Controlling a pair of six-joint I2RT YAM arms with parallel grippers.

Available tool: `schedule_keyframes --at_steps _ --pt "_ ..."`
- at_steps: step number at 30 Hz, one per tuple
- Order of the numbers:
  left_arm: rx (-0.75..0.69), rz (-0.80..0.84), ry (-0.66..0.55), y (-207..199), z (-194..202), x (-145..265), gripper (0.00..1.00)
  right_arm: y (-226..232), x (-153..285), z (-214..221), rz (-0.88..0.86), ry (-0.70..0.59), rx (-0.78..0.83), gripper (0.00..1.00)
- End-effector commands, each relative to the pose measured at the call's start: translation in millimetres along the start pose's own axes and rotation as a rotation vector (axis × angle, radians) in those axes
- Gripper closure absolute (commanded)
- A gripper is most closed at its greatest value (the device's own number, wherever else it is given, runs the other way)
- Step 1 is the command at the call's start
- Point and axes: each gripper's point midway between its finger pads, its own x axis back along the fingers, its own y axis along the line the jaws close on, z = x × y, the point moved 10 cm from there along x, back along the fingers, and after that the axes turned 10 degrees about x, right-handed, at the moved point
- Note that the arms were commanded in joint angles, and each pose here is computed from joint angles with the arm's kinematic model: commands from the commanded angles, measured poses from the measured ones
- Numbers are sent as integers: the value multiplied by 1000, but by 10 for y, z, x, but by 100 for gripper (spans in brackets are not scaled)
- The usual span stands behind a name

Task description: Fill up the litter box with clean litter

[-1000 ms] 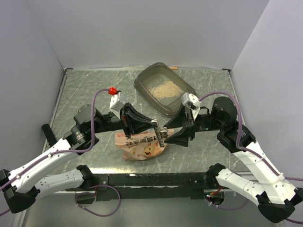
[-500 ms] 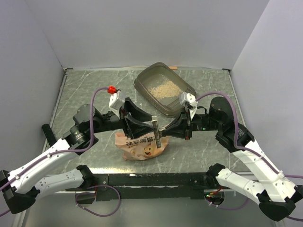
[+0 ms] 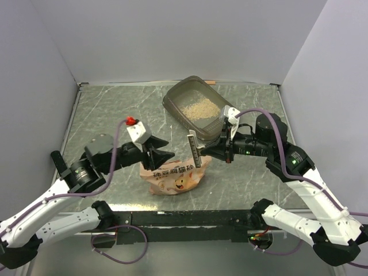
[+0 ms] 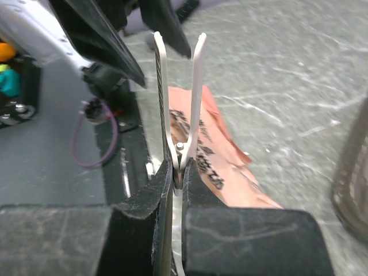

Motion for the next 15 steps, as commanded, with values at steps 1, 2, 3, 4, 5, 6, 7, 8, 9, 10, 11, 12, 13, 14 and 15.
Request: schedule_keyframes --at_steps 1,2,3,4,5,6,7,8,9,10,11,12,13,14,15 --pt "-70 -198 208 312 420 -43 49 -69 63 -66 85 44 60 100" --pt "-74 -200 228 326 453 -54 50 -81 67 -65 93 56 62 100" --pt "-74 -192 255 344 512 -68 52 -88 85 -68 106 78 61 100" --pt "-80 -189 289 369 571 -93 52 -99 90 -68 113 89 70 100" --pt "-80 -179 310 377 620 -101 52 -104 93 -74 118 93 72 100" --pt "-77 -160 326 377 656 -116 52 -103 103 -77 118 98 72 100" --pt "-74 -155 336 383 686 -128 52 -100 102 -75 115 99 76 100" --pt "-105 -148 351 412 733 -129 52 -103 102 -70 116 101 75 100" --pt "-110 -147 361 429 766 -133 52 -102 94 -58 110 105 74 100" --pt "-112 -139 367 430 785 -140 51 -106 88 -44 109 109 70 100" --pt "-111 -138 382 444 834 -140 50 -108 78 -28 106 117 65 100" --pt "-109 -140 393 455 861 -135 50 -114 65 -3 103 125 60 100" --pt "-109 -136 410 466 893 -143 50 -114 64 3 101 127 58 100" --pt "-105 -135 428 472 939 -134 50 -117 56 14 98 132 55 100" --pt "-100 -135 442 478 968 -129 50 -120 48 24 96 136 51 100"
